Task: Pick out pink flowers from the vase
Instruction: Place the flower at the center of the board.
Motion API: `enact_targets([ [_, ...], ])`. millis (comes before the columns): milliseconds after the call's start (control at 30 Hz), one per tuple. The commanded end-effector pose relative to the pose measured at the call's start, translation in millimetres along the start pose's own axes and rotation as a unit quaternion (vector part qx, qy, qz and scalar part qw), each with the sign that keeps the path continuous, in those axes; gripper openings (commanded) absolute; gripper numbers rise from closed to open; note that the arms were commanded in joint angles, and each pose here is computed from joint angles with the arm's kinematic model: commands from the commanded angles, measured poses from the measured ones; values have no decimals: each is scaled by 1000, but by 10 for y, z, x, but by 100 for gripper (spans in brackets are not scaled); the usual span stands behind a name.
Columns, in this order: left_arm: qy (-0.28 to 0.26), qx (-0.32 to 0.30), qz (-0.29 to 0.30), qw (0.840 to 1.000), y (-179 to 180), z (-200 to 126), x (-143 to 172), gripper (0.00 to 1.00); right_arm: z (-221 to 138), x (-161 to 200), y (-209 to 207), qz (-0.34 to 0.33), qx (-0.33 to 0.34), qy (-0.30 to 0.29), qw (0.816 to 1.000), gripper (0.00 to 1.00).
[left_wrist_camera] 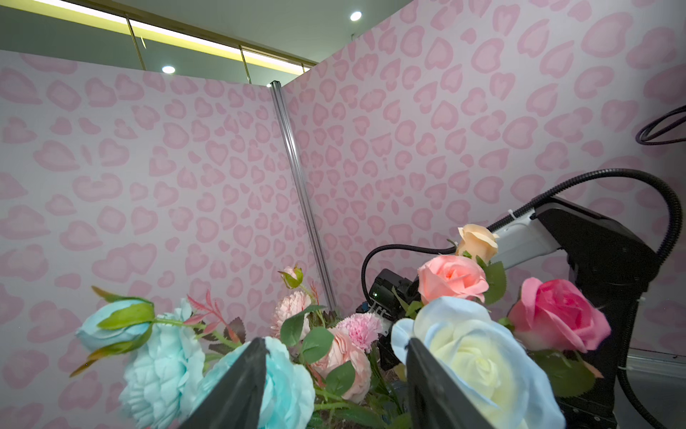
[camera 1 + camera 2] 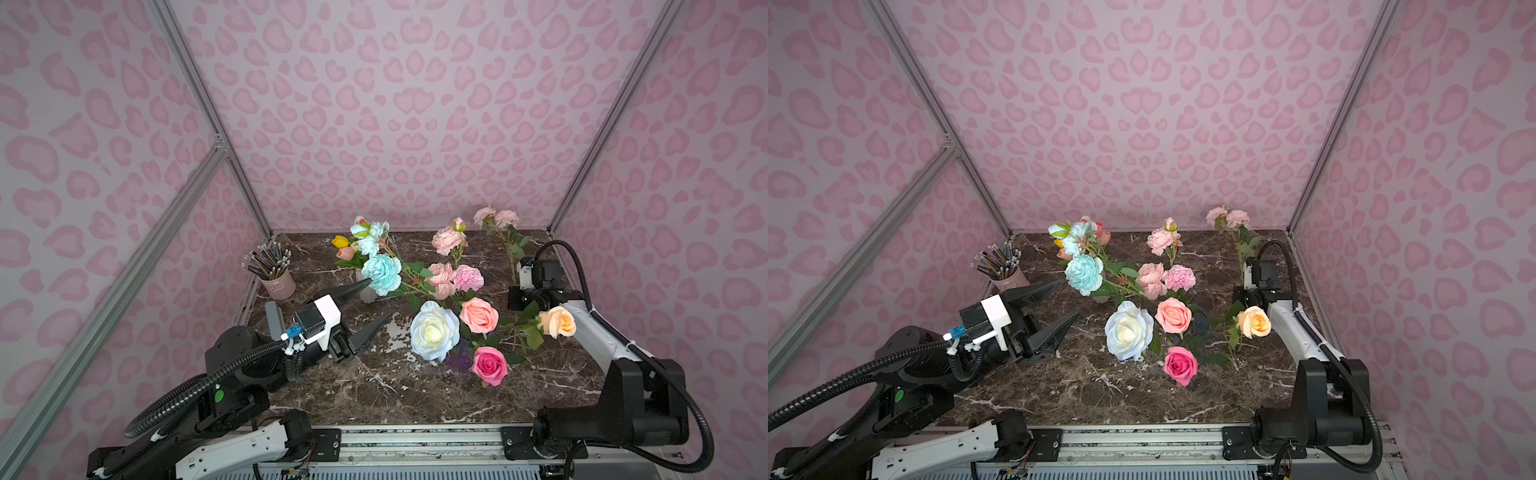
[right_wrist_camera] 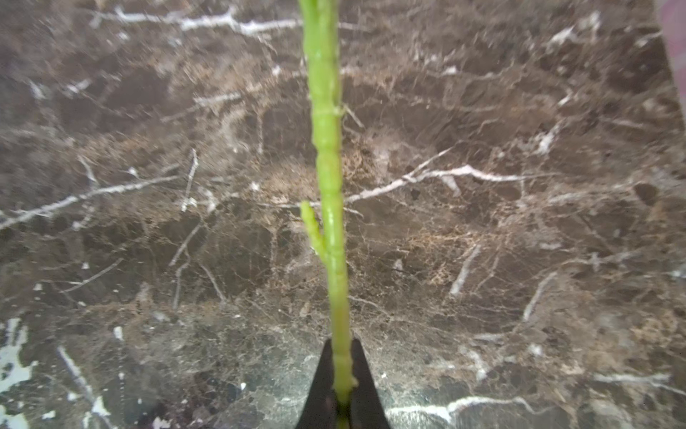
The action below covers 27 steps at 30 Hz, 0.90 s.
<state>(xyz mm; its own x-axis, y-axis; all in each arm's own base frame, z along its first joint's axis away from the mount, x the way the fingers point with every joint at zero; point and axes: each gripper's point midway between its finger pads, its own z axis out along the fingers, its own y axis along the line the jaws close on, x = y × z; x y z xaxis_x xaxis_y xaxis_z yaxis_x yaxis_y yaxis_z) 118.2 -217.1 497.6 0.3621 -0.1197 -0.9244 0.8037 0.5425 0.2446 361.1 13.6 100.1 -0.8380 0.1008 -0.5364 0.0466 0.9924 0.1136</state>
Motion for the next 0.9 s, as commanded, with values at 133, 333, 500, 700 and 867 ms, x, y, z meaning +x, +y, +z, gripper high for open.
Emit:
enact_targets([
  [133,-29,3,6,1000,-4,-76,-107,62,406,178,133,-69,18,78,994,0],
  [333,-26,3,13,1000,-8,-96,-89,62,657,390,61,-62,37,109,991,0],
  [500,-23,11,15,1000,-39,-74,-63,62,704,480,5,-53,49,128,989,6],
  [700,-8,2,24,1000,-23,-24,26,62,755,613,-21,-39,51,149,987,21],
  [867,-12,0,26,1000,-8,-40,-8,62,668,518,-27,-31,55,130,989,32],
])
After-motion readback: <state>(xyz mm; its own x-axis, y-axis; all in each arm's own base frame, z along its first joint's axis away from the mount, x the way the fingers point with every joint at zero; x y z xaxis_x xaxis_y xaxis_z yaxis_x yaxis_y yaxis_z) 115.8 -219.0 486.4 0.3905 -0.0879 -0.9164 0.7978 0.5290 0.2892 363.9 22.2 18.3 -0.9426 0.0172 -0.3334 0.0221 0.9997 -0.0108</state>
